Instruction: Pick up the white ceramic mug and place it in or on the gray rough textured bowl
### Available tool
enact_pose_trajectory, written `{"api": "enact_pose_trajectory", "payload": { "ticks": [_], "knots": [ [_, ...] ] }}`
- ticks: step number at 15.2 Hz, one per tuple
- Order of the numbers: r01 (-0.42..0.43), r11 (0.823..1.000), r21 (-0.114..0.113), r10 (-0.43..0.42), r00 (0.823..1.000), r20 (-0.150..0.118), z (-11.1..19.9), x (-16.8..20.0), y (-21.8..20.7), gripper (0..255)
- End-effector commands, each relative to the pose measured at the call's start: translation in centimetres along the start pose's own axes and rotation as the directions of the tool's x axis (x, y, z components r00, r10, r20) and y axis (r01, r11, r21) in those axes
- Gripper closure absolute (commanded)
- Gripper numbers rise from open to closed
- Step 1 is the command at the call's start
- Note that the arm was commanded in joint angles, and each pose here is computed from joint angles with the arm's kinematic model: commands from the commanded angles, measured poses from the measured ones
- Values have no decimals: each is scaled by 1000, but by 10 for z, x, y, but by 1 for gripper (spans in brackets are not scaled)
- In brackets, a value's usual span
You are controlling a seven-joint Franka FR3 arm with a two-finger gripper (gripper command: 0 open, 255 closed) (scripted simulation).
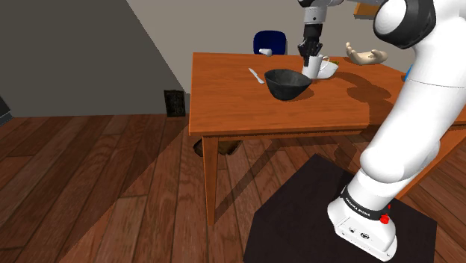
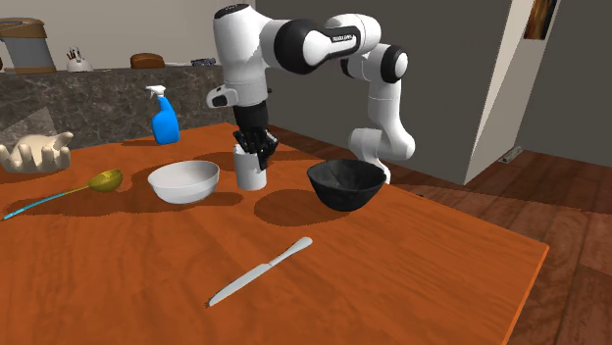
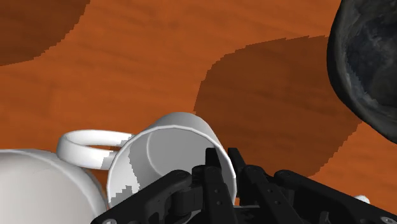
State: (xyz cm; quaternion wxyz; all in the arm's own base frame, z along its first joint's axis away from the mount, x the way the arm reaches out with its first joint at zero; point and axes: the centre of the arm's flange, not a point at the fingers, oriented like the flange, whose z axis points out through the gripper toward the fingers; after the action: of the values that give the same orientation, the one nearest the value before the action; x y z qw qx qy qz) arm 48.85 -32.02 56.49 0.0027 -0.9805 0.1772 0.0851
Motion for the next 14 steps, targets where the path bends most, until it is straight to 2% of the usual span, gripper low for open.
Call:
{"api": "enact_pose_trajectory", "payload": {
  "ticks": [1, 14],
  "knots": [
    [0, 1000, 0, 0, 1000, 0, -10, -2, 0, 255],
    [0, 1000, 0, 0, 1000, 0, -78, -14, 2, 255]
  ]
}}
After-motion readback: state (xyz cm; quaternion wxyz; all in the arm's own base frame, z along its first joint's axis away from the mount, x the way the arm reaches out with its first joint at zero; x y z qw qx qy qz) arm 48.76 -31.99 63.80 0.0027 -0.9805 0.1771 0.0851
